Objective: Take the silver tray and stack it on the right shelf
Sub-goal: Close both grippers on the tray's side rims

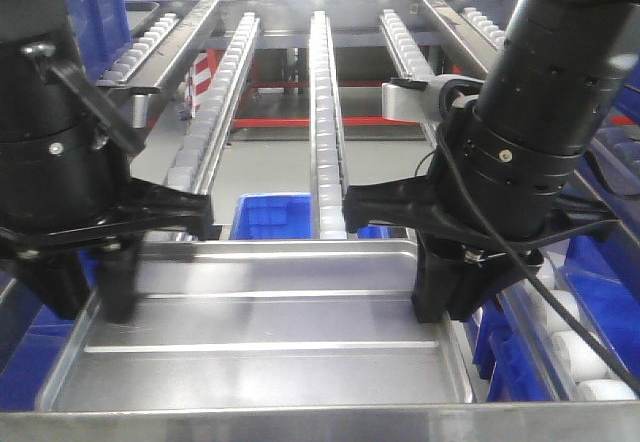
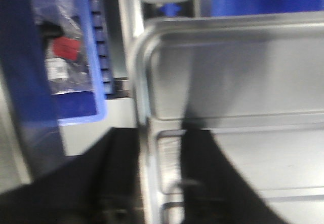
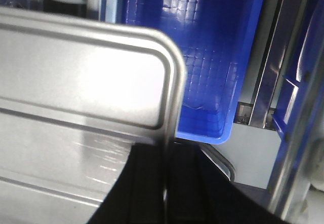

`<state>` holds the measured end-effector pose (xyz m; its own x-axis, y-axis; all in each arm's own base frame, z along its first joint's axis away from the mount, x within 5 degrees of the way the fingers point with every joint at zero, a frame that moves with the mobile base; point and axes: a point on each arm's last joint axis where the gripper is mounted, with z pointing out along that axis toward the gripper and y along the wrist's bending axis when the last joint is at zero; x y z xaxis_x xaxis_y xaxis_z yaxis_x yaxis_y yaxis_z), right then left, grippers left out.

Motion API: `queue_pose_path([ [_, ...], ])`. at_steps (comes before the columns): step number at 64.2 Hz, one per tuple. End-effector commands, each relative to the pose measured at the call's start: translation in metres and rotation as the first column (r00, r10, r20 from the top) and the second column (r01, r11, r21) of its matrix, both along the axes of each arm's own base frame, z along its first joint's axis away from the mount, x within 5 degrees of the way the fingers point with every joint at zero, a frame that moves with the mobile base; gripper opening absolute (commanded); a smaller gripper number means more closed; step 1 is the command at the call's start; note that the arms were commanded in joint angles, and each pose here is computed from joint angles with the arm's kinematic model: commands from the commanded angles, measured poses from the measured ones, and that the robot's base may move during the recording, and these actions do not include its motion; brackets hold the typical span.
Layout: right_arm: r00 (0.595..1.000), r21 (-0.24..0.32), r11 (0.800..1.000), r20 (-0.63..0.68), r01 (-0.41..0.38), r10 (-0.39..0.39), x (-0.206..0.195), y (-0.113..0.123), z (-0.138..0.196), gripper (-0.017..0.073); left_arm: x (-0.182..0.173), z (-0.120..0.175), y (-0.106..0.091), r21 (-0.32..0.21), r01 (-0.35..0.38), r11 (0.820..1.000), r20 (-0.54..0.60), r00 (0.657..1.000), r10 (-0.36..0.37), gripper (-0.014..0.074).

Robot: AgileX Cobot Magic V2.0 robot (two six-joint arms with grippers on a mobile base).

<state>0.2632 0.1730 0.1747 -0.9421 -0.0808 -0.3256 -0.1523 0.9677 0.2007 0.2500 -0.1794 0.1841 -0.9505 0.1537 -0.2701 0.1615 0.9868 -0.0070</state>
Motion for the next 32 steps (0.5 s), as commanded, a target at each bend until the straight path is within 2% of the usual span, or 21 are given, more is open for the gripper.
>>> queue_pose_path([
  [1, 0.997, 0.017, 1.0, 0.067, -0.023, 0.022, 0.005, 0.002, 0.011, 0.0056, 0.005, 0.014, -0.006, -0.066, 0.005, 0.998, 0.072, 0.997, 0.0, -0.0101],
  [11, 0.998, 0.016, 1.0, 0.065, -0.024, 0.023, 0.004, 0.002, 0.012, 0.0056, 0.005, 0.015, -0.005, -0.064, 0.005, 0.998, 0.077, 0.997, 0.0, -0.0093],
  [17, 0.998, 0.017, 1.0, 0.066, -0.023, 0.022, 0.002, 0.0, 0.017, 0.0056, 0.004, 0.018, -0.004, -0.074, -0.026, 0.997, 0.078, 0.996, 0.032, -0.0093],
  [32, 0.989, 0.057, 0.998, 0.146, -0.032, 0.023, -0.006, -0.006, 0.049, 0.0056, -0.001, 0.05, -0.001, -0.136, -0.022, 0.991, 0.153, 0.987, 0.043, -0.0093],
])
